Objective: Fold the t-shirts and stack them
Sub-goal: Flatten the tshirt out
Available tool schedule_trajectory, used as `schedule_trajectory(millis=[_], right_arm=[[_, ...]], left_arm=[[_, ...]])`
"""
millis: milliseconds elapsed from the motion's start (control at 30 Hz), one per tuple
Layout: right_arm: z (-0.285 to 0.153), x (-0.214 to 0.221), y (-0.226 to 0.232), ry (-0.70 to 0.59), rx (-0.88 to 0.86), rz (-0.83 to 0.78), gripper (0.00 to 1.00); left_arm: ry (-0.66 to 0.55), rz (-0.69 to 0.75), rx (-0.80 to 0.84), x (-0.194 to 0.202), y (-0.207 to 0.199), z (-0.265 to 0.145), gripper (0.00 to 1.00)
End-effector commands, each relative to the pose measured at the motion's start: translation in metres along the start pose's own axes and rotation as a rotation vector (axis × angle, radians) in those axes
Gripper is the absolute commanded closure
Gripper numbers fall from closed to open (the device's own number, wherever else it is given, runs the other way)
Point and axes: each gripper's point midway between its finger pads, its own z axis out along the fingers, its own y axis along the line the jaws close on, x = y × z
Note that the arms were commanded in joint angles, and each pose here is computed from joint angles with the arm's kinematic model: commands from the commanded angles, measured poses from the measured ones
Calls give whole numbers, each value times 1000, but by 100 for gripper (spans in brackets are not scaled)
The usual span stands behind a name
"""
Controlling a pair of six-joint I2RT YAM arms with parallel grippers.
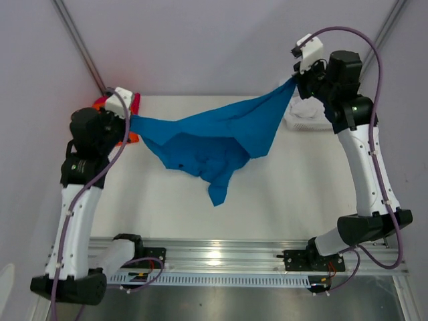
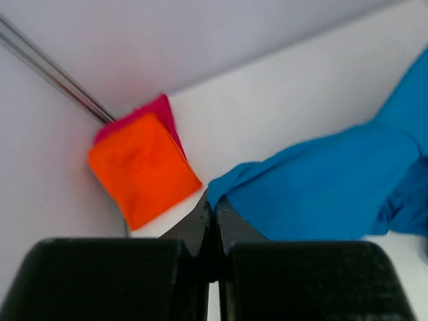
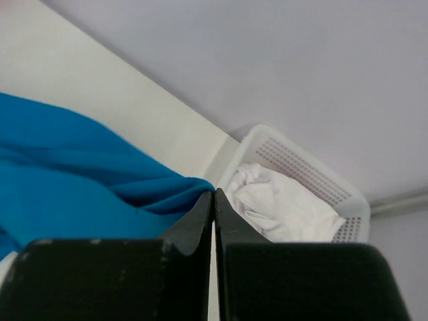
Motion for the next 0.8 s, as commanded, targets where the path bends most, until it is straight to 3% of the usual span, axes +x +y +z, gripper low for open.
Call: schedule_trajectory(millis=[0, 33, 267, 400, 567, 667, 700, 767], right_arm=[[-16, -2, -29, -37, 68, 55, 100], [-20, -3, -32, -45, 66, 59, 100], [-45, -14, -62, -96, 68, 125, 100], [-57, -26, -53, -121, -16, 171, 100], [-79, -27, -26, -89, -132, 200, 100], [-99, -32, -7, -88, -208, 178, 100], [-104, -33, -3, -90, -224, 167, 100], [-119, -36, 10, -95, -277, 143, 100]], left_arm=[[-258, -17, -194, -74, 39, -61, 100], [-310, -35, -219, -97, 46, -82, 100], [-397, -8, -328, -142, 74, -127, 100], [-494, 8, -309, -184, 70, -178, 100], [-492, 30, -272, -193, 60, -208, 100], [-522, 65, -302, -203, 62, -235, 100], [-589, 87, -333, -218, 62, -264, 100], [-598, 94, -326, -221, 60, -269, 100]])
